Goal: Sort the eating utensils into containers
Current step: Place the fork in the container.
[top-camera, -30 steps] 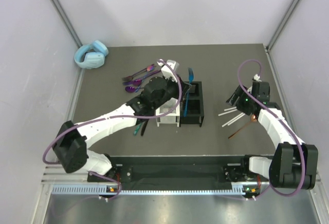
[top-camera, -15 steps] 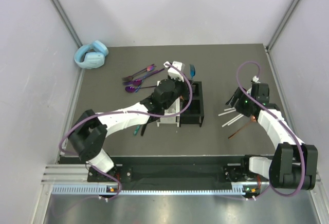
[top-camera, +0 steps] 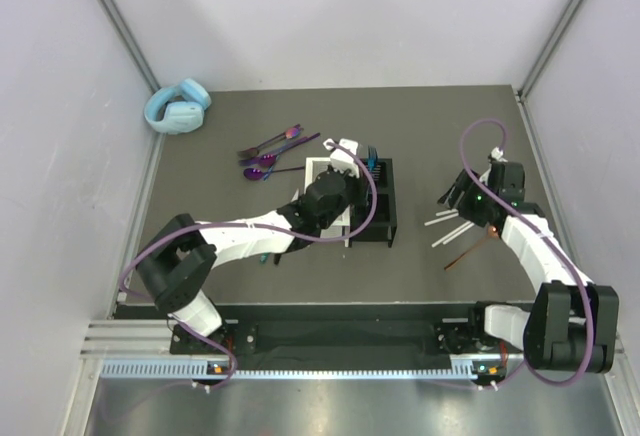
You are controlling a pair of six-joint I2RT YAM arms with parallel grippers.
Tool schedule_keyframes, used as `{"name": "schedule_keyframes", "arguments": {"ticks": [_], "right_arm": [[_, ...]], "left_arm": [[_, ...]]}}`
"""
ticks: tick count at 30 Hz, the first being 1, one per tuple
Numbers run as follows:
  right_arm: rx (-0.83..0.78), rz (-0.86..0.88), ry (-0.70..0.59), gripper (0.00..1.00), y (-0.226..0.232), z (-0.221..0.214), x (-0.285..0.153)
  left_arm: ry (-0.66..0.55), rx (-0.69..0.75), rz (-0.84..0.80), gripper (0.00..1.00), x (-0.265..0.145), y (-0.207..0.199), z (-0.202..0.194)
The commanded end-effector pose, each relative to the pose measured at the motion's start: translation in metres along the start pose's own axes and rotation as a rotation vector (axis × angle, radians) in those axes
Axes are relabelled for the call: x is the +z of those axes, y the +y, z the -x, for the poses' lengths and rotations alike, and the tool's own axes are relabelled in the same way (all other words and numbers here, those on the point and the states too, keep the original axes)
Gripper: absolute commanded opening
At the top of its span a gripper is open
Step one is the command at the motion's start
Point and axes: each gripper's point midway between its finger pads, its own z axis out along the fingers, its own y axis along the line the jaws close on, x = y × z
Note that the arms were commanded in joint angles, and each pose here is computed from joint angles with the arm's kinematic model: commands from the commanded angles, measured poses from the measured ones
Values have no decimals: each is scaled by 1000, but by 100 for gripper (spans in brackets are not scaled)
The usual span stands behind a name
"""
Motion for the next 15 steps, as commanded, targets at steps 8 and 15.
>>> {"name": "schedule_keyframes", "arguments": {"ticks": [8,15], "right_arm": [[-50,88,-104,67,19,20,-16],[-49,92,-106,67,20,21,-16]], "left_arm": [[-43,-11,-31,26,-11,-15,15],[-46,-13,-10,32,-18,-8,16]]}}
